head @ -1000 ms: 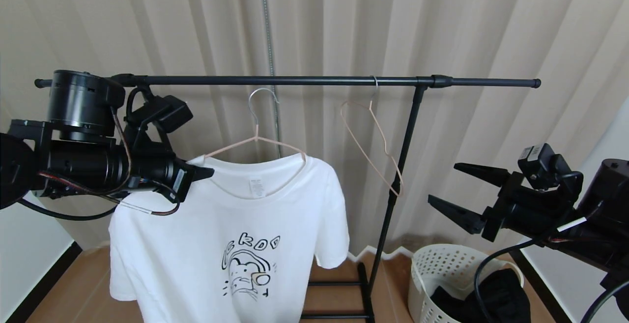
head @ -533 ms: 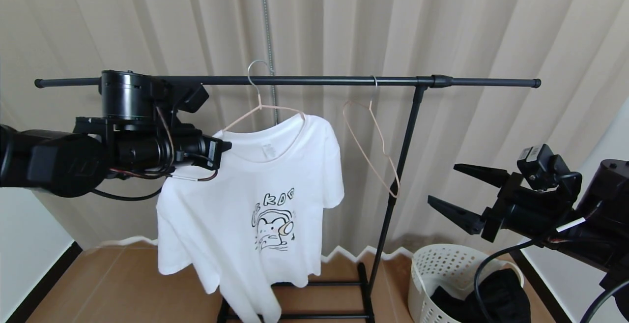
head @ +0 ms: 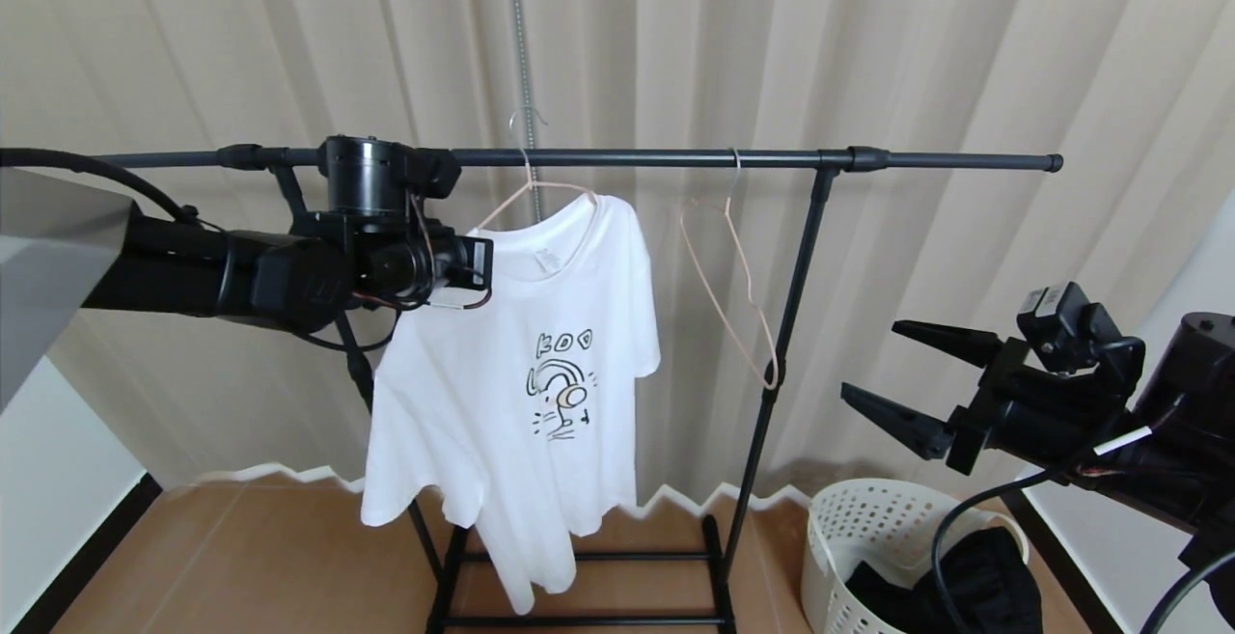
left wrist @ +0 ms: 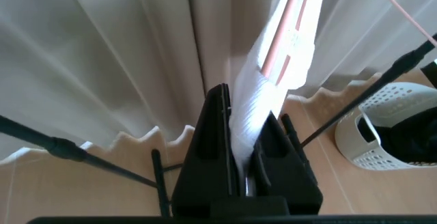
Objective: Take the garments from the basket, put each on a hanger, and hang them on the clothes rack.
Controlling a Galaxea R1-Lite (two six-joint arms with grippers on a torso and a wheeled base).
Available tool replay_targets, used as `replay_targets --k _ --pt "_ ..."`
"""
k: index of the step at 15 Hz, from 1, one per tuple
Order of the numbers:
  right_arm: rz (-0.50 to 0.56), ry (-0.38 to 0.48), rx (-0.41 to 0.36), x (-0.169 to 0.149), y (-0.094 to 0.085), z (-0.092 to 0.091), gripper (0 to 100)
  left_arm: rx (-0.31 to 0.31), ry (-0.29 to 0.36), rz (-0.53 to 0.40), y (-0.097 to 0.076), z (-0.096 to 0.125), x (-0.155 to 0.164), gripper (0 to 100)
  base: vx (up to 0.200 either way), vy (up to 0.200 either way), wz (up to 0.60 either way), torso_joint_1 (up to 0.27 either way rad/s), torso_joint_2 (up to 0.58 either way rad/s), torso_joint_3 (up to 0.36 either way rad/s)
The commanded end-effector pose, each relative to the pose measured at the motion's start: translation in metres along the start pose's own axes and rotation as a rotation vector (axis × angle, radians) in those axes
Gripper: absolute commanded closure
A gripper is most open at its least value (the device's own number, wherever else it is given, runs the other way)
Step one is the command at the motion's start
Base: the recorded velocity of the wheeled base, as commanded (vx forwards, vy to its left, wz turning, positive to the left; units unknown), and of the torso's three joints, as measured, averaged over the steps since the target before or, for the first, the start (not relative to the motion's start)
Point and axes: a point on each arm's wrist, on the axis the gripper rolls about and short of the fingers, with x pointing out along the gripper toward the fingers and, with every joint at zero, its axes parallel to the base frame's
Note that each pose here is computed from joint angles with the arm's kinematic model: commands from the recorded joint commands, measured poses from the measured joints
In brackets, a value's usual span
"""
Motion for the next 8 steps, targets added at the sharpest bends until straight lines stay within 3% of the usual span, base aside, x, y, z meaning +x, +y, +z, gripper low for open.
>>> replay_targets --k 1,8 --pt "0.001 0.000 0.000 0.000 0.000 0.000 0 0.001 0.024 -0.007 -0.004 -0.010 0.020 100 0.000 0.000 0.00 0.000 0.00 0.000" --pt "0.002 0.005 0.002 0.001 0.000 -0.002 0 0.003 0.004 -0.004 -0.010 -0.012 0.051 100 0.000 0.000 0.00 0.000 0.00 0.000"
